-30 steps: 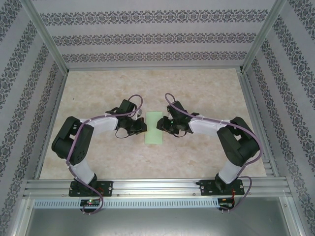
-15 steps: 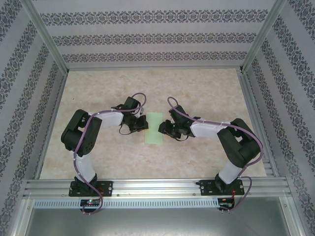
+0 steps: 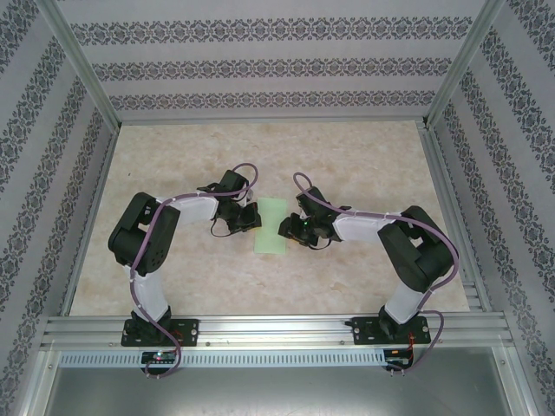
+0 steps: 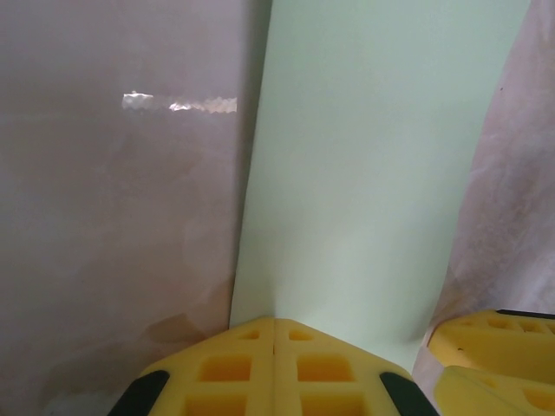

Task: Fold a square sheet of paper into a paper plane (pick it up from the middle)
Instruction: Third fold the triangle at the center of the table.

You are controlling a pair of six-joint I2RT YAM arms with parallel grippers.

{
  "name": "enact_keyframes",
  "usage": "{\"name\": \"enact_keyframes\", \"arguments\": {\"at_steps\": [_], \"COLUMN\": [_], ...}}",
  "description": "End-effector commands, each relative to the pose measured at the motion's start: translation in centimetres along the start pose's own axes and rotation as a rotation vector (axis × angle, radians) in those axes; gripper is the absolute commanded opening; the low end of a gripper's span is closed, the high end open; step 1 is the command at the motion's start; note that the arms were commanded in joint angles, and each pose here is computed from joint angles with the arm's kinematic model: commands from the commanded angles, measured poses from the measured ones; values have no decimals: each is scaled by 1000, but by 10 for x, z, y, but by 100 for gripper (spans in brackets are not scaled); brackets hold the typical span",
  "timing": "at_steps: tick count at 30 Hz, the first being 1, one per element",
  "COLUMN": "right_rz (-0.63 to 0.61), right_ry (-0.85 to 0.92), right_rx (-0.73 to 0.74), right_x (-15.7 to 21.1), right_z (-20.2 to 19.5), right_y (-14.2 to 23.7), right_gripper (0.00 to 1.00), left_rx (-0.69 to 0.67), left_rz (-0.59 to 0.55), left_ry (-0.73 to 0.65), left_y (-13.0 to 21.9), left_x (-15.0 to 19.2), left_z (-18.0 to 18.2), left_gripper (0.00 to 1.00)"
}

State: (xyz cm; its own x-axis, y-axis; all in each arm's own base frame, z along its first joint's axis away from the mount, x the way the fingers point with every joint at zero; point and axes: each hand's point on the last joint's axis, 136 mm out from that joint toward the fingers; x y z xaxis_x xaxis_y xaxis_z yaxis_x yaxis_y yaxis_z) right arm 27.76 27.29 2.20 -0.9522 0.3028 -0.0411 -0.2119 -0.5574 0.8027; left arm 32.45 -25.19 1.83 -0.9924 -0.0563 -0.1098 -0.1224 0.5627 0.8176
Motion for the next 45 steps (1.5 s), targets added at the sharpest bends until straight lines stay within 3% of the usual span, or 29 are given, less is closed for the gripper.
{"name": "enact_keyframes", "arguments": {"at_steps": [1,7,13,24,38,45], "right_rz": [70,65,23,52,-17,17], "right_ry": [18,18,18,-51,-163,-141], "right_rx": [-15,-6,-16,-88,-207,-101], "right_x": [22,27,22,30,27,37], "right_z": [12,11,14,19,23,5], "right_y": [-6,-2,9,5,9,18], "right_gripper": [38,37,38,36,11,4], "left_rx": [-92,-17,96,31,-14,63], "left_rz": [50,37,-35,-4,27,-31], "left_ry": [54,26,-69,-60,-36,-117], "left_y": [-13,-2,27,6,-2,18], "left_x": [15,13,-4,-9,0,-11], "left_z": [24,5,-35,-18,-3,-29], "left_gripper": [0,0,7,7,5,7]}}
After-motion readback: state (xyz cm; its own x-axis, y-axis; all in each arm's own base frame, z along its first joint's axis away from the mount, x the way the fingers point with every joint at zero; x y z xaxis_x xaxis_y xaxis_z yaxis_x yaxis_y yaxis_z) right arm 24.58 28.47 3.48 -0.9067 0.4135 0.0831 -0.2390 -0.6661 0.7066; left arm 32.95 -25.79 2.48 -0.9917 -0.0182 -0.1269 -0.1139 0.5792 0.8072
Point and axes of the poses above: each hand's point on the last joint's axis, 136 mm out from that joint toward the fingers, its own y axis back along the fingers, its own z axis along the line the jaws close on, x = y × z, and after that the axes turned 7 degrees about -y, right-handed
